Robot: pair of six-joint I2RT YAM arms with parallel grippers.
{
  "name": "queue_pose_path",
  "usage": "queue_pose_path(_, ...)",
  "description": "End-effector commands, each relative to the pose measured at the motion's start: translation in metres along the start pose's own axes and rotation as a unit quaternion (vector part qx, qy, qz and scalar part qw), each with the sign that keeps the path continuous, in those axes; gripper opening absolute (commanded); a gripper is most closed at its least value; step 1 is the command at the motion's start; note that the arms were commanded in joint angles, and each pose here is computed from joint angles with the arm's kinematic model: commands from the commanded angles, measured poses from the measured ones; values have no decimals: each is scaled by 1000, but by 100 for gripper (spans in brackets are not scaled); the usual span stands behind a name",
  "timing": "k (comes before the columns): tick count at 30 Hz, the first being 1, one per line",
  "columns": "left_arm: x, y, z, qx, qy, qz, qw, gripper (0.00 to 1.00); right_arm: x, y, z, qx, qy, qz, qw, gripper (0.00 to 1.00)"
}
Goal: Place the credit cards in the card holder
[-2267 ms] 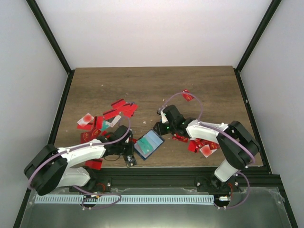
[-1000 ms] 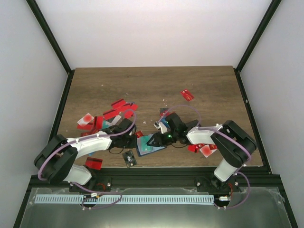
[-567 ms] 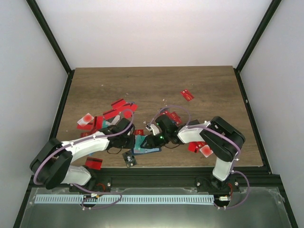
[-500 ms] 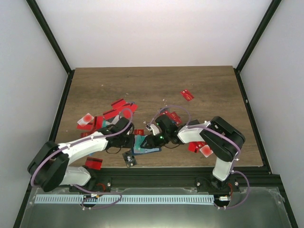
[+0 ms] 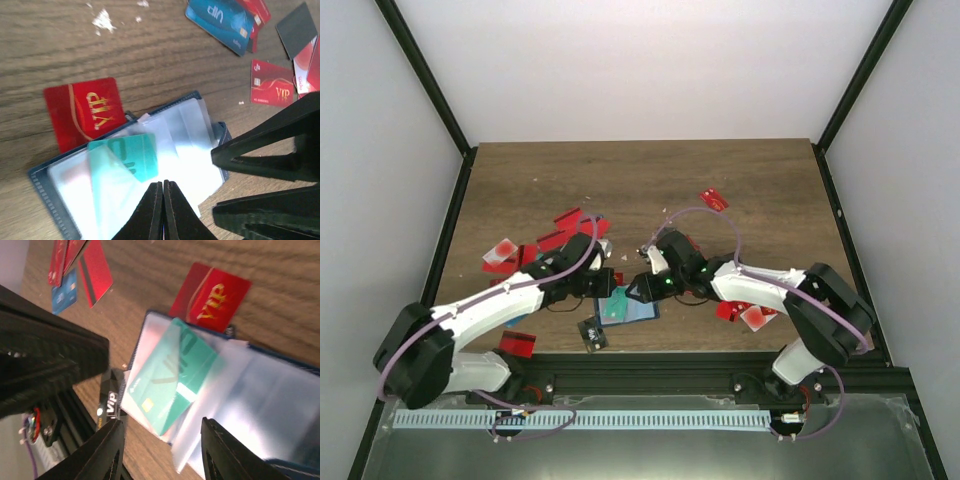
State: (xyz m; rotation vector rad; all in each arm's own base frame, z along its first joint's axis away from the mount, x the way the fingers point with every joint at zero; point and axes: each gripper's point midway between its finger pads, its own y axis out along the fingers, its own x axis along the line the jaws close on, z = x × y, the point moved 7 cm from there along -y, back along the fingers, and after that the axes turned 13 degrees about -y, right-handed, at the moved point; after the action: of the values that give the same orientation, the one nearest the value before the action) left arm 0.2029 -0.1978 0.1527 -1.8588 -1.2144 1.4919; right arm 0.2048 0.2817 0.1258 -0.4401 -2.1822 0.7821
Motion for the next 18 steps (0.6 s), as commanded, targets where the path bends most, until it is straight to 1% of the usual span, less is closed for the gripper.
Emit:
queue_pose_path(1,-20,16,-2,31,20,63,997,4,-12,-15,0,-4,7,82,997,45)
queue_pose_path(4,-16,26,0,43,22,53,997,4,-19,-11,9,8,19,92,996,44)
queue_pose_path(9,4,39,7,55,19,1,998,4,-27,-3,18,27,33,103,994,44)
queue_pose_path(13,17,47,16,66,17,-20,997,4,-33,3,22,39,35,112,992,46)
queue_pose_path(18,28,50,21,67,14,-39,997,4,-42,3,28,53,44,150,986,47)
